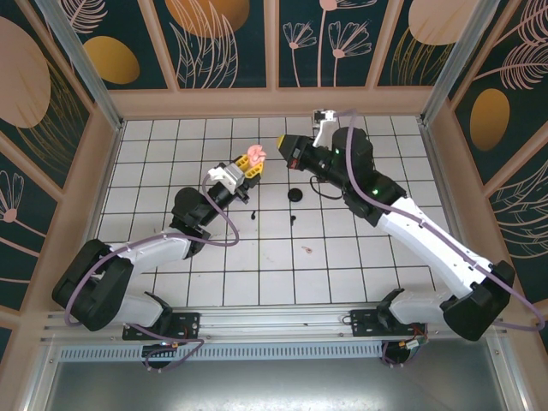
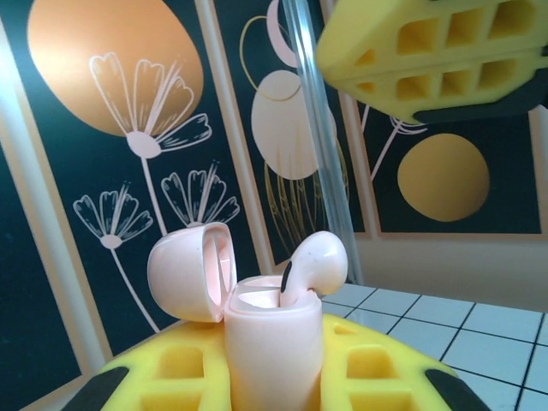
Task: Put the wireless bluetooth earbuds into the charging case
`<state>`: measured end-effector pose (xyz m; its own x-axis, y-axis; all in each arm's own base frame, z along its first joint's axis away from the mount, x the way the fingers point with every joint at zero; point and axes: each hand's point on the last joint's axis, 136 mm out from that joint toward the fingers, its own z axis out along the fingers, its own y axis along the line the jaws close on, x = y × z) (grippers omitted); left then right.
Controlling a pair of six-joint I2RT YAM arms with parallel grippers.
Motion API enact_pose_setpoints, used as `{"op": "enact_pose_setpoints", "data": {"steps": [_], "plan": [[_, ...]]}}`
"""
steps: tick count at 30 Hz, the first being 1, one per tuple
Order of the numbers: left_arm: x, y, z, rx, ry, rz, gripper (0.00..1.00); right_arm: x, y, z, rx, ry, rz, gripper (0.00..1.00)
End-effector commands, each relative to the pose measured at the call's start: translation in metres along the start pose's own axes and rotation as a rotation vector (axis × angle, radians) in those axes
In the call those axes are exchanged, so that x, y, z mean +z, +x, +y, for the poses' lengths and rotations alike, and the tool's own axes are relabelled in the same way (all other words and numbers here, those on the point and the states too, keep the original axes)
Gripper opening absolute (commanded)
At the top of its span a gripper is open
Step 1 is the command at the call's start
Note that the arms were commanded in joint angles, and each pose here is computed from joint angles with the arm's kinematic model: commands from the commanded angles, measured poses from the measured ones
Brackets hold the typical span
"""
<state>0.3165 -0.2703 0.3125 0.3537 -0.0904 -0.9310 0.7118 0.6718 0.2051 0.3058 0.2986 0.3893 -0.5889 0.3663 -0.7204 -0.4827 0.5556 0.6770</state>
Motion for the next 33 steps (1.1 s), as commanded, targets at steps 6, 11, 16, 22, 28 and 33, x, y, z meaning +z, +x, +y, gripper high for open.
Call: {"op": "enact_pose_setpoints", "data": {"steps": [6, 11, 16, 22, 28, 33], "plan": [[0.003, -0.019, -0.008, -0.02, 0.063, -0.044, 0.0, 0.009, 0.044, -0.032, -0.042, 0.135, 0.233, 0.0], [0.004, -0.019, -0.01, -0.023, 0.07, -0.043, 0.0, 0.014, 0.056, -0.036, -0.03, 0.134, 0.276, 0.0], [0.004, -0.018, -0.011, -0.024, 0.078, -0.041, 0.0, 0.019, 0.058, -0.033, -0.04, 0.124, 0.287, 0.0], [0.004, -0.015, -0.014, -0.029, 0.093, -0.031, 0.0, 0.024, 0.056, -0.028, -0.056, 0.119, 0.297, 0.0], [0.004, -0.012, -0.015, -0.033, 0.102, -0.021, 0.0, 0.028, 0.058, -0.02, -0.076, 0.108, 0.319, 0.0], [0.004, -0.009, -0.015, -0.036, 0.101, -0.012, 0.0, 0.031, 0.066, -0.012, -0.084, 0.094, 0.345, 0.0]]}}
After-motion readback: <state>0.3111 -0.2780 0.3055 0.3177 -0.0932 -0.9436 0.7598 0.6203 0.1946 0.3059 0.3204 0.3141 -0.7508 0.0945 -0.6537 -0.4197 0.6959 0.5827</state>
